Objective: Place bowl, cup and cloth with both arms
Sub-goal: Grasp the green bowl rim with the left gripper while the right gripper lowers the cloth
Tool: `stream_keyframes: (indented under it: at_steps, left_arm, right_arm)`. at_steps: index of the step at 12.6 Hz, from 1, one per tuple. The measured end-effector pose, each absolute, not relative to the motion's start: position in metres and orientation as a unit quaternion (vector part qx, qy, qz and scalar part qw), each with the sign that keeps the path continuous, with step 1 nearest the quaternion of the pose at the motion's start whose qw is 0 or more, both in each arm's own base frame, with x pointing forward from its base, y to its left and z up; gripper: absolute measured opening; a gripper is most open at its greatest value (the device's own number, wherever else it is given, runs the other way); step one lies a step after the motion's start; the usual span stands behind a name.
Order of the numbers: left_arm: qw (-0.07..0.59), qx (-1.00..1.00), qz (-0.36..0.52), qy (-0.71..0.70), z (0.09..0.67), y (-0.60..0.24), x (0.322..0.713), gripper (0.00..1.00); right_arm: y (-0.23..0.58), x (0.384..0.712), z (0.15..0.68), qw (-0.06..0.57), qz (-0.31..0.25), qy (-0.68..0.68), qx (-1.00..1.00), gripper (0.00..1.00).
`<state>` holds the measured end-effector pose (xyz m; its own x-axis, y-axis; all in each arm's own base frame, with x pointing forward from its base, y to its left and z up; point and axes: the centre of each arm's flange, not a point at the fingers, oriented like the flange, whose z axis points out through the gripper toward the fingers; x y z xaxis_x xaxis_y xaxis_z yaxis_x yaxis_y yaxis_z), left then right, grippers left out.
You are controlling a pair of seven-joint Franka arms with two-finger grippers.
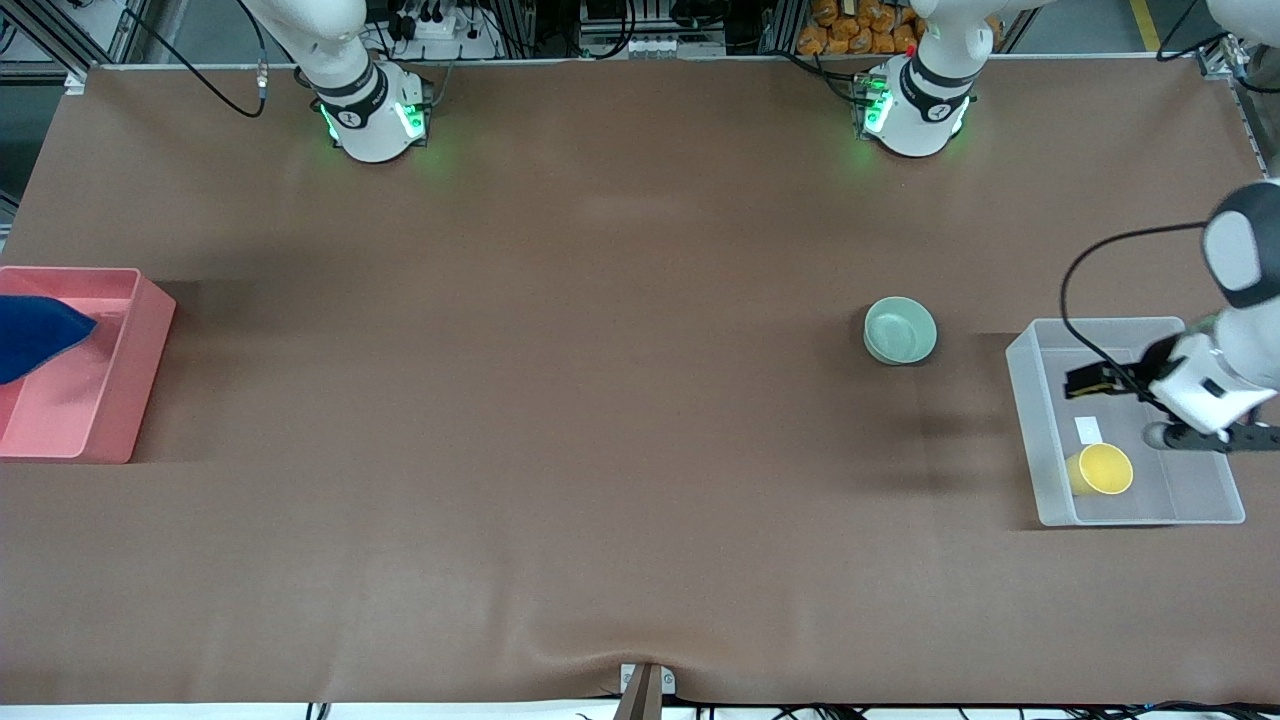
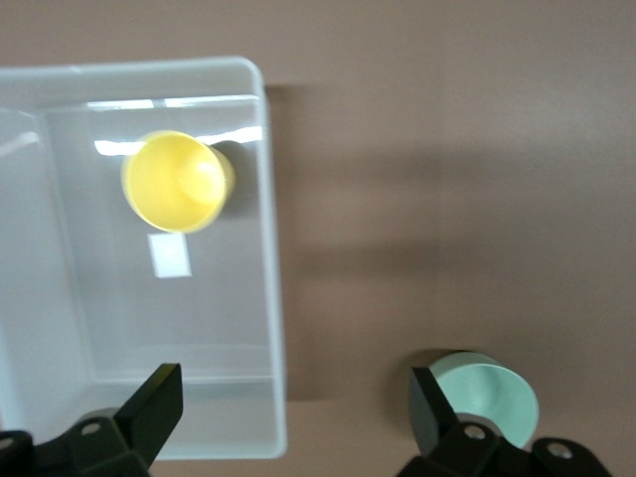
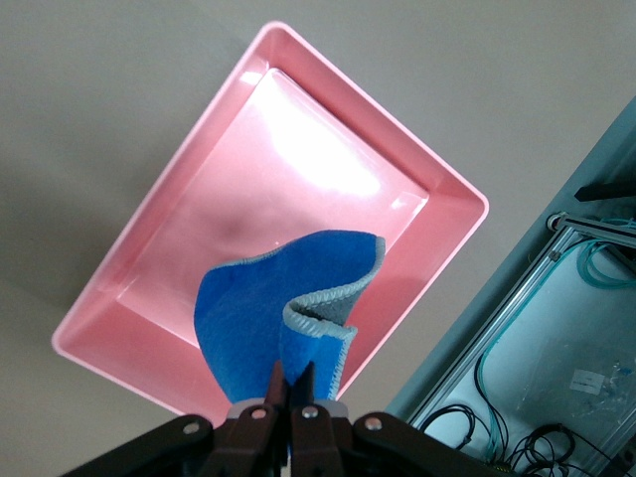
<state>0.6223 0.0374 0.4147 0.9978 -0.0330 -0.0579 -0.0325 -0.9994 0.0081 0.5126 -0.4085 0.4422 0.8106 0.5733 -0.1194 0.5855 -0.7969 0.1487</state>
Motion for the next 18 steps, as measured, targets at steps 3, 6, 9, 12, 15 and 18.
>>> stream_keyframes:
  at_steps: [3, 6, 9, 12, 15, 18]
  left_arm:
    - [0.003, 1.0, -0.017, -0.023, 0.379, 0.006, 0.589, 1.0]
    - [0.003, 1.0, -0.007, -0.021, 0.331, -0.015, 0.552, 1.0]
    - [0.001, 1.0, -0.02, -0.02, 0.309, -0.025, 0.525, 1.0]
    - [0.003, 1.0, -0.013, -0.01, 0.281, -0.04, 0.501, 1.0]
    - [0.005, 1.0, -0.007, -0.009, 0.252, -0.039, 0.476, 1.0]
    - [0.008, 1.0, -0.012, -0.005, 0.23, -0.038, 0.465, 0.94]
  right_arm:
    - [-0.43, 0.509, 0.411, 0.082, -0.018, 0.315, 0.946, 0.02]
    - [-0.44, 0.507, 0.391, 0.076, -0.016, 0.311, 0.947, 0.02]
    - [-0.445, 0.506, 0.376, 0.065, -0.007, 0.3, 0.952, 0.02]
    - [-0.449, 0.502, 0.371, 0.053, 0.004, 0.288, 0.956, 0.02]
    - [-0.437, 0.506, 0.351, 0.02, 0.015, 0.283, 0.959, 0.02]
    - [-0.428, 0.511, 0.324, 0.0, 0.009, 0.286, 0.958, 0.02]
